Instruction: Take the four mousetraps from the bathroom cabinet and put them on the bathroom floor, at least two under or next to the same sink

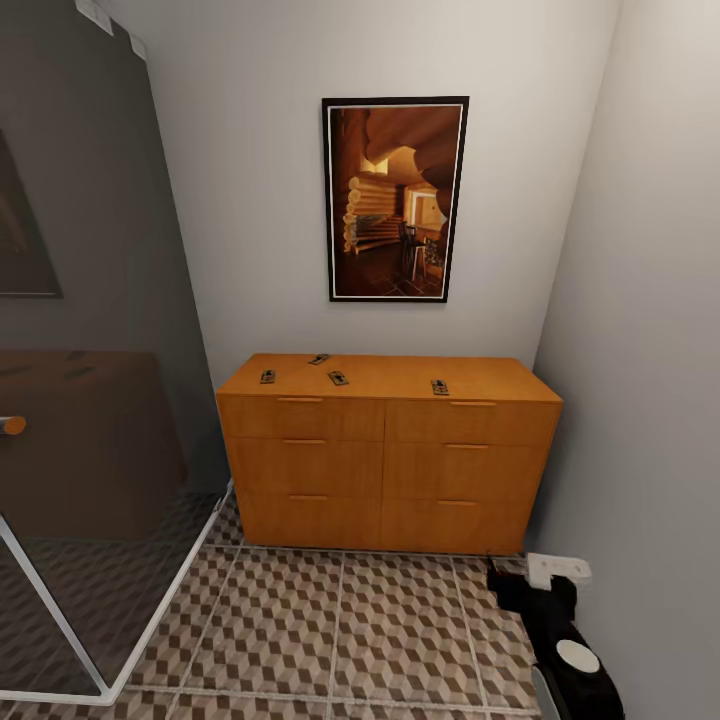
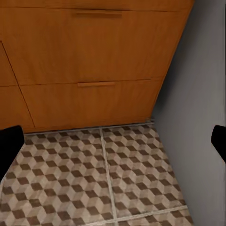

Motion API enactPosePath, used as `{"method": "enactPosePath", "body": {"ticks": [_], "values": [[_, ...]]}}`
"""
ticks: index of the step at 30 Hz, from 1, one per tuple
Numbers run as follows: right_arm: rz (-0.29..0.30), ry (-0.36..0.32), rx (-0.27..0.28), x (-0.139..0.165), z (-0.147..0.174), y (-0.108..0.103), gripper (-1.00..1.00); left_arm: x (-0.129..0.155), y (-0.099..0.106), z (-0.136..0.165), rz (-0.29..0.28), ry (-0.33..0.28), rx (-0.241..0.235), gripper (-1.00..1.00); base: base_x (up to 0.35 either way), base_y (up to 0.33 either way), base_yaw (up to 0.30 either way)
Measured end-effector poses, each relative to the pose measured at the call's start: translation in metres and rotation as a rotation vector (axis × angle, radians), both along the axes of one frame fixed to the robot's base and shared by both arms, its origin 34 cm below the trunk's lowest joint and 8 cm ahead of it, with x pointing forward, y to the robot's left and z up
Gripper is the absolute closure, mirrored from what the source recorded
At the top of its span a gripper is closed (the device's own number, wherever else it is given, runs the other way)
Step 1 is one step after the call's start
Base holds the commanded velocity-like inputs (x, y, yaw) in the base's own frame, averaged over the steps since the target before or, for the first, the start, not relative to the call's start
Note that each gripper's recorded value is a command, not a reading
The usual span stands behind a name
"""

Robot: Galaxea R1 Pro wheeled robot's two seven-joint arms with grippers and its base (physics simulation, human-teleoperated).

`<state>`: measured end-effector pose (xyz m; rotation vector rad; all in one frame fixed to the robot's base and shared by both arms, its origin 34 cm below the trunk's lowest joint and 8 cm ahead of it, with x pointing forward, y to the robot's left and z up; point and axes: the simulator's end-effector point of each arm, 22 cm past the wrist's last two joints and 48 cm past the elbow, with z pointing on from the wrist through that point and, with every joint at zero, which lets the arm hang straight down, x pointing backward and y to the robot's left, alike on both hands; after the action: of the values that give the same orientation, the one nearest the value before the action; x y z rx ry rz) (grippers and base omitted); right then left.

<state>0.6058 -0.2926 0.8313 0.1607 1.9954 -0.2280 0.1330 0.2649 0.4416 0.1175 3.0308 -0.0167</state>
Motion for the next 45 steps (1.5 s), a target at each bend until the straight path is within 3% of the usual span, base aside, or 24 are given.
{"method": "enactPosePath", "body": {"ticks": [7, 17, 28, 37, 41, 45], "values": [[-0.047, 0.02, -0.029, 0.046, 0.056, -0.013, -1.0, 0.0, 0.0, 0.0, -0.001, 0.0, -0.001, -1.0, 0.0, 0.0, 0.0], [-0.087, -0.069, -0.047, 0.108, 0.168, -0.022, -1.0, 0.0, 0.0, 0.0, -0.002, 0.0, 0.0, -1.0, 0.0, 0.0, 0.0], [-0.08, -0.118, -0.044, 0.178, 0.272, -0.017, -1.0, 0.0, -0.001, 0.0, -0.002, 0.0, -0.001, -1.0, 0.0, 0.0, 0.0], [-0.003, 0.005, -0.022, 0.244, 0.296, 0.002, -1.0, 0.0, 0.0, 0.0, -0.002, 0.0, 0.0, -1.0, 0.0, 0.0, 0.0], [0.051, 0.057, 0.0, 0.261, 0.298, 0.015, -1.0, 0.0, 0.0, 0.0, -0.003, 0.0, 0.0, -1.0, 0.0, 0.0, 0.0], [0.087, 0.066, 0.017, 0.27, 0.303, 0.025, -1.0, 0.0, 0.0, 0.0, -0.004, 0.0, 0.001, -1.0, 0.007, 0.0, 0.0]]}}
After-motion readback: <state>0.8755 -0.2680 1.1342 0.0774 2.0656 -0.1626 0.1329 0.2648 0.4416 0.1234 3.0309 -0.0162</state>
